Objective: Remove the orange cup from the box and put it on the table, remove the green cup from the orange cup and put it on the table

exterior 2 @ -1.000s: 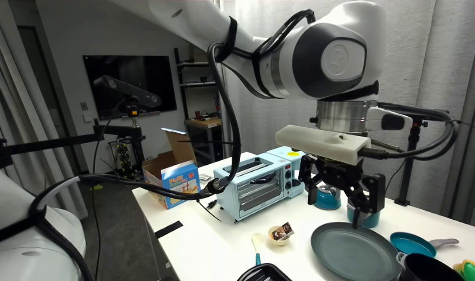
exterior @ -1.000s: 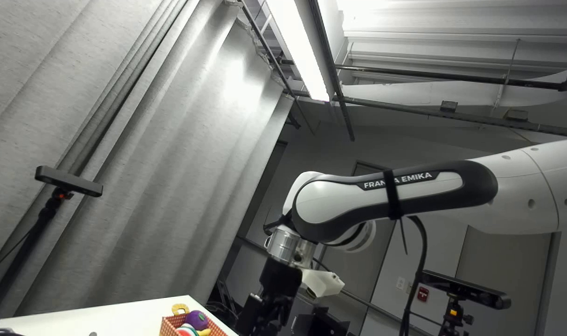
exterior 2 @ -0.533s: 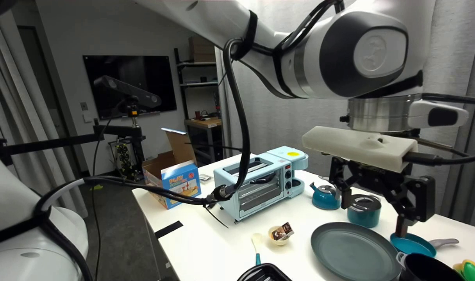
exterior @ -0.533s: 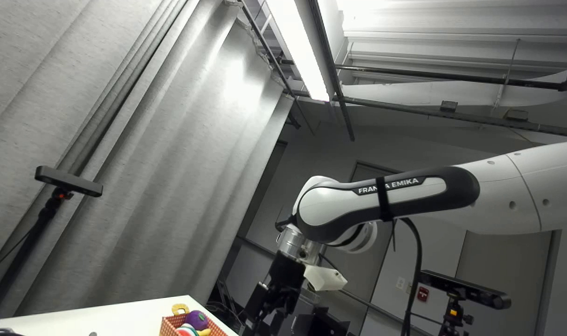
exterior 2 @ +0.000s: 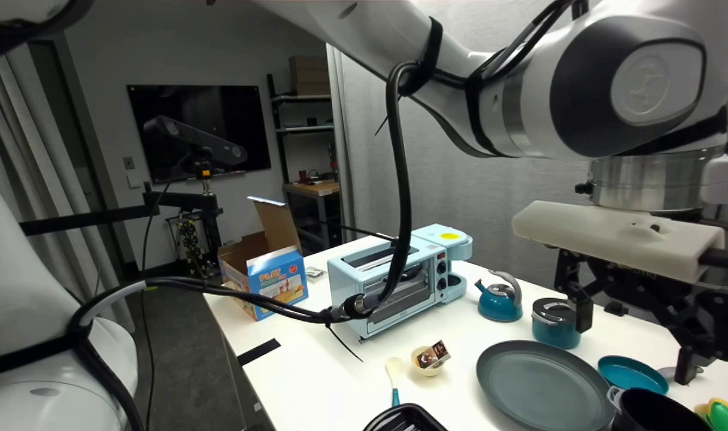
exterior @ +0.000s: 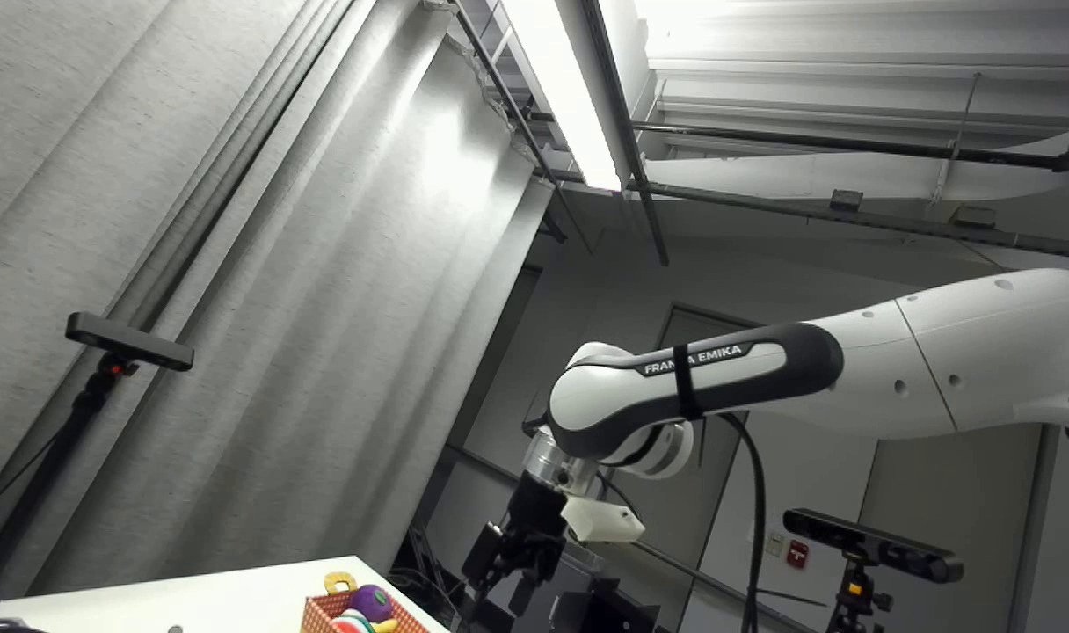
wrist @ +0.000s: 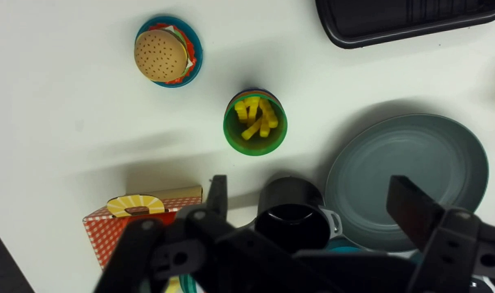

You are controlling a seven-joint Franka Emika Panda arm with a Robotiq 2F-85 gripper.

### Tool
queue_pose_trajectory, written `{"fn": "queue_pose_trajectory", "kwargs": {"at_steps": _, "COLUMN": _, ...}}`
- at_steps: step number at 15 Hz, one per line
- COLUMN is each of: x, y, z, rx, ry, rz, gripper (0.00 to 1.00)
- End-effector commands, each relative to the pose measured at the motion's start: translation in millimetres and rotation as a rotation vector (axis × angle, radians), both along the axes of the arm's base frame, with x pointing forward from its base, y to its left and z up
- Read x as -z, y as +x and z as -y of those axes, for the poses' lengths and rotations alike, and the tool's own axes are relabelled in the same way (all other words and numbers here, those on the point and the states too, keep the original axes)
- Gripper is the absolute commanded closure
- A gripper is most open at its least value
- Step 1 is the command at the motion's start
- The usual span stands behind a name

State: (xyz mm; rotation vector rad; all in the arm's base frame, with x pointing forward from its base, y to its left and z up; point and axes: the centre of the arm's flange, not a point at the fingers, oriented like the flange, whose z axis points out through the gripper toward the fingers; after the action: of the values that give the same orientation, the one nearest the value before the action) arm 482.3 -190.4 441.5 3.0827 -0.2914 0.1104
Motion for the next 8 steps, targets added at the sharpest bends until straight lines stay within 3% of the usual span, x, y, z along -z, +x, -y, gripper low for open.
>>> {"fn": "queue_pose_trajectory", "kwargs": {"at_steps": 1, "x": 4.8, "y": 19.9, "z": 18.7, "rx": 0.044, "ry": -0.012, "rz": -0.006, "gripper": 0.0}}
{"fn": "queue_pose_trajectory", "kwargs": {"at_steps": 8, "x": 26.8, "y": 39.9, "z": 30.6, "rx": 0.073, "ry": -0.01, "rz": -0.024, "gripper": 0.0}}
